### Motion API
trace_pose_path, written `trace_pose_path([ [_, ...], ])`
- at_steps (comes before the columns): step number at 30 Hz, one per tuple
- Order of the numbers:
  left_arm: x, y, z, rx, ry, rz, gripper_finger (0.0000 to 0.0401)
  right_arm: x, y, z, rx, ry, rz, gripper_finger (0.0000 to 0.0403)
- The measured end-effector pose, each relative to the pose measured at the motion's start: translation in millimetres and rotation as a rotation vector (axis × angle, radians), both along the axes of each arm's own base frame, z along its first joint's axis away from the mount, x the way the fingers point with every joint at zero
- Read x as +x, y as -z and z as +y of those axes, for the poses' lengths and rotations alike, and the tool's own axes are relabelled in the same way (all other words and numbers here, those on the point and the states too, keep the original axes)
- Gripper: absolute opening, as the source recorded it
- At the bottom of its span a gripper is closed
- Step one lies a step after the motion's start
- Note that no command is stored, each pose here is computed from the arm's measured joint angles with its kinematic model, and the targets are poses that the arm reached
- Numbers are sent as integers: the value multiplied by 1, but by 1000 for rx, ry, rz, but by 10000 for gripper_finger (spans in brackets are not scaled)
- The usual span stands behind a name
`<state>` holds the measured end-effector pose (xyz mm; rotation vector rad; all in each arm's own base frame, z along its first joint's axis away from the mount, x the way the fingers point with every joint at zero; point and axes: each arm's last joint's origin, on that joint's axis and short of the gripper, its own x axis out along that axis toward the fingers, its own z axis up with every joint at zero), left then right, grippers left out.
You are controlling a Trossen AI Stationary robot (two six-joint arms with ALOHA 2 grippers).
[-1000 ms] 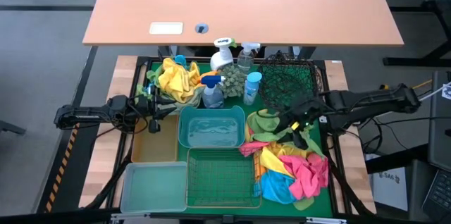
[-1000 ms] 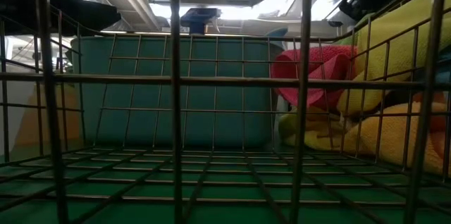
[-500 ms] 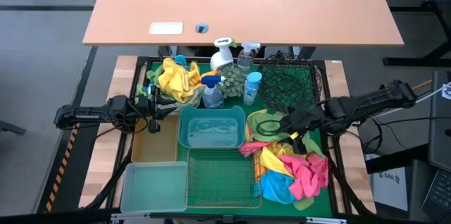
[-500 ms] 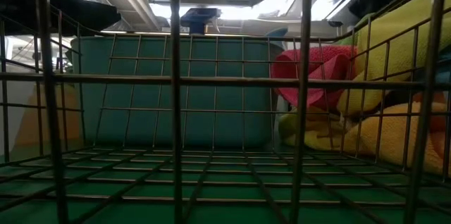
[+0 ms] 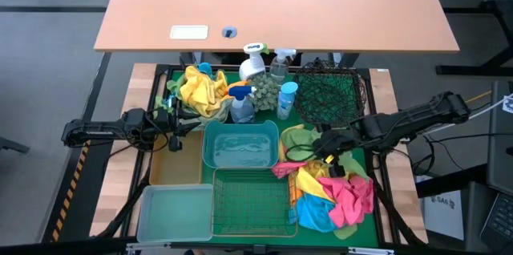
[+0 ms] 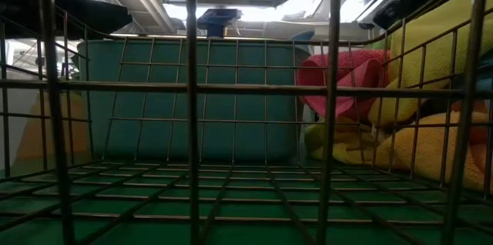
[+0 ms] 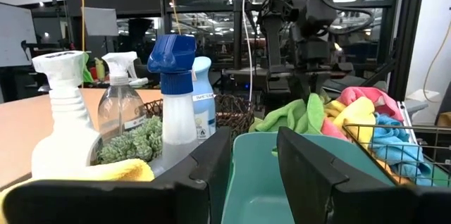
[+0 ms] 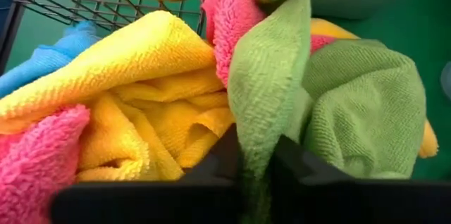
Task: Sort microfiber towel by color & place in baskets
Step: Put the green microfiber towel into the black wire basket
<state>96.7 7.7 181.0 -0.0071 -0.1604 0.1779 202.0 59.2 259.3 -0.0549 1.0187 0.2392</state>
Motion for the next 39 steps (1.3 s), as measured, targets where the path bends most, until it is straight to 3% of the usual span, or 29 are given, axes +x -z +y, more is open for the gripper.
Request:
trace_pose_path([
  [2, 0, 0, 0, 0, 0, 0, 112, -2, -3, -1, -10, -23, -18, 11],
  [7, 0, 0, -1, 1, 24, -1, 112, -10, -16, -4, -27, -14, -89, 29],
  [12, 0, 0, -1, 2, 30, 0, 112, -15, -53, -7, -80, -21, -200, 6],
  [20, 0, 0, -1, 2, 29, 0, 112, -25, -130, -15, -278, -31, -449, 13],
  [27, 0, 0, -1, 6, 29, 0, 112, -38, -177, -25, -483, 15, -592, 7],
  [32, 0, 0, -1, 6, 29, 0, 112, -43, -194, -44, -560, 107, -608, 8],
  [39, 0, 0, -1, 6, 29, 0, 112, -47, -195, -88, -693, 312, -506, 7],
])
